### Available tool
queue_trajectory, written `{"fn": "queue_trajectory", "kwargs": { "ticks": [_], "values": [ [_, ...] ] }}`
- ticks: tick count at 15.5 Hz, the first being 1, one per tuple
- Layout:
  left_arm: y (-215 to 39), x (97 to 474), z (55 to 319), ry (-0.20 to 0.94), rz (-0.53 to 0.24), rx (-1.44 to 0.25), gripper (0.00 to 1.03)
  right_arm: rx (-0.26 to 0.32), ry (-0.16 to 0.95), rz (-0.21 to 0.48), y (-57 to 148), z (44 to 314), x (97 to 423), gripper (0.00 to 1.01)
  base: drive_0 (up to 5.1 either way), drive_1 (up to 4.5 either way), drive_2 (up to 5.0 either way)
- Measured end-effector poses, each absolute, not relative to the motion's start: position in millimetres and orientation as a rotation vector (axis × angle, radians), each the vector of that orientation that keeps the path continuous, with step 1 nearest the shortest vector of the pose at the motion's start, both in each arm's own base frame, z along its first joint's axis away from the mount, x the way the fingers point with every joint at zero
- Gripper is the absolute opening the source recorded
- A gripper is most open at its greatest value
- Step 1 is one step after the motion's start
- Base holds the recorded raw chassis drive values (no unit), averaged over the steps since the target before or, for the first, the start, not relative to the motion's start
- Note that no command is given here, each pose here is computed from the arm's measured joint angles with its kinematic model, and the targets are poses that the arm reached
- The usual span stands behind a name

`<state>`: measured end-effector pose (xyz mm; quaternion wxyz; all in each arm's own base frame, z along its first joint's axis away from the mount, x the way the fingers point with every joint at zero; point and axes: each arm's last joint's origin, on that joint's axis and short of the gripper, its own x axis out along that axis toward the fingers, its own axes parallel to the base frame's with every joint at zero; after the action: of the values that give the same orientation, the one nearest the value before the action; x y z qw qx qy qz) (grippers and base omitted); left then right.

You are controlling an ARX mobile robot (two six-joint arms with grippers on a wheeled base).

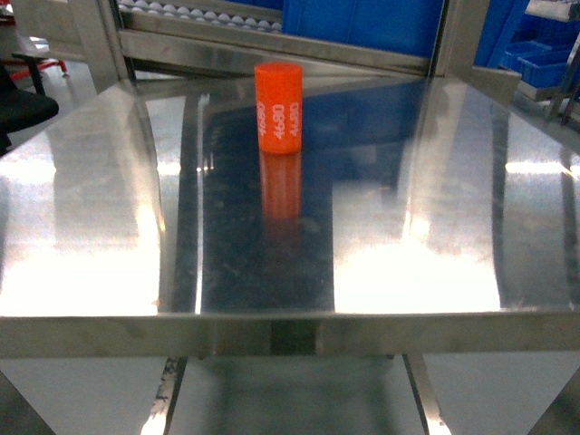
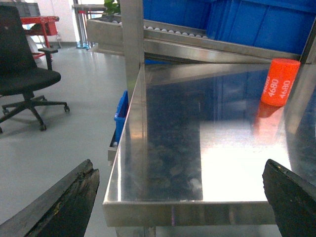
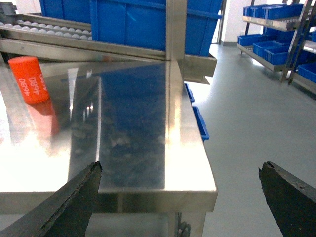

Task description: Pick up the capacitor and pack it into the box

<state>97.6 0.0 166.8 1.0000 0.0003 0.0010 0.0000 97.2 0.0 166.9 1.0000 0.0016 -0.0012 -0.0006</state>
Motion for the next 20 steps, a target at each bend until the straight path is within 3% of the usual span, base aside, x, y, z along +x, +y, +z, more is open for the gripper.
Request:
{"fn": "queue_trajectory", "kwargs": {
  "ticks": [20],
  "values": [
    [0.0, 97.6, 166.8, 0.002, 0.000, 0.001, 0.98, 0.002, -0.003, -0.001, 0.0, 167.0, 97.2, 0.98, 0.0, 0.00, 0.0]
  ]
}}
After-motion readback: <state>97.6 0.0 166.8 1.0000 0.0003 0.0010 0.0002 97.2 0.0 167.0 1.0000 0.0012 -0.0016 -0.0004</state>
